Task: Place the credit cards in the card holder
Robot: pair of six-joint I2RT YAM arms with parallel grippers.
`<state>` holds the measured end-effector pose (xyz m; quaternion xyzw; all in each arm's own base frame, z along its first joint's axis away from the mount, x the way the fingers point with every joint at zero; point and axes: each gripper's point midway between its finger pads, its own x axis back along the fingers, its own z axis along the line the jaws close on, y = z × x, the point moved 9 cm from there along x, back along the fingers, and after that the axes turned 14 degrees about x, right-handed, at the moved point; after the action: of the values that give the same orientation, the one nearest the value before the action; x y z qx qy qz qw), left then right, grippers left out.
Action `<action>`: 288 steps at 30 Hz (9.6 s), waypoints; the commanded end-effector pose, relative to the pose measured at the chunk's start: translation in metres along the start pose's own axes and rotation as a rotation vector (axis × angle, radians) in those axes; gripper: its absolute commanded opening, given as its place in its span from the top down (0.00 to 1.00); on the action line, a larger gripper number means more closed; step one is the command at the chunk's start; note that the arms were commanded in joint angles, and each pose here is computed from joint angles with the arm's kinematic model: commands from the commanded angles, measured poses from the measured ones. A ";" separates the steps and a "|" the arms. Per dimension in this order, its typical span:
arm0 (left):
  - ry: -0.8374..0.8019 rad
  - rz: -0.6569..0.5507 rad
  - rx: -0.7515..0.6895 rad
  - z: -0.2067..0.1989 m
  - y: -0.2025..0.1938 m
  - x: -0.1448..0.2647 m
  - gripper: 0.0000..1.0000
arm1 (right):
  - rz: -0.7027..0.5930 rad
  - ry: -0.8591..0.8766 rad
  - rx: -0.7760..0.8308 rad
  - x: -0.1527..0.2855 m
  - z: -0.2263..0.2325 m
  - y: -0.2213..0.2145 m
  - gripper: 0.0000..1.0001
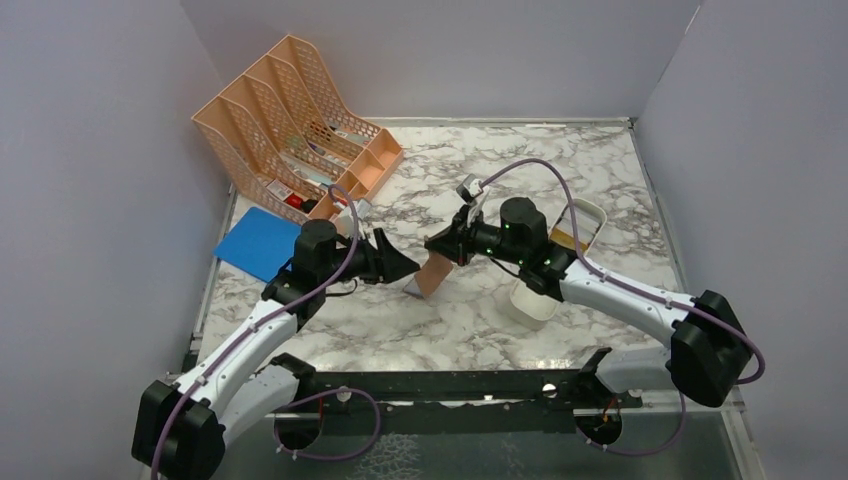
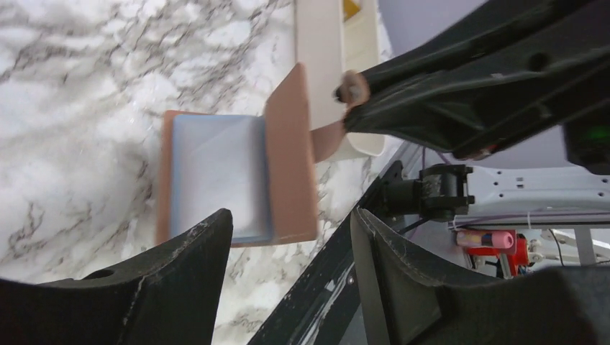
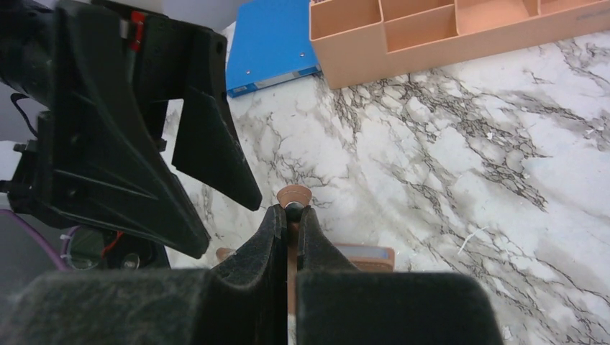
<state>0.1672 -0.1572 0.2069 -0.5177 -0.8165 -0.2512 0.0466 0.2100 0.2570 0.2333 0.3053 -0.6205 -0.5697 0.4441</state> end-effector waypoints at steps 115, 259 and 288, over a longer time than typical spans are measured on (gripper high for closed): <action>0.221 0.027 -0.007 0.057 -0.001 -0.057 0.24 | 0.445 -0.361 -0.522 -0.022 -0.011 -0.100 0.95; 0.087 0.012 0.032 0.036 -0.018 -0.050 0.94 | 0.522 -0.248 -0.614 -0.043 -0.004 -0.129 0.70; 0.017 0.022 -0.009 0.048 -0.029 -0.051 0.83 | 0.513 -0.163 -0.616 -0.066 -0.006 -0.151 0.71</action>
<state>0.1704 -0.1776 0.1234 -0.5062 -0.8138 -0.2647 0.1074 0.2243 0.2878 0.0851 -0.0398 -0.5046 -0.6325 0.5864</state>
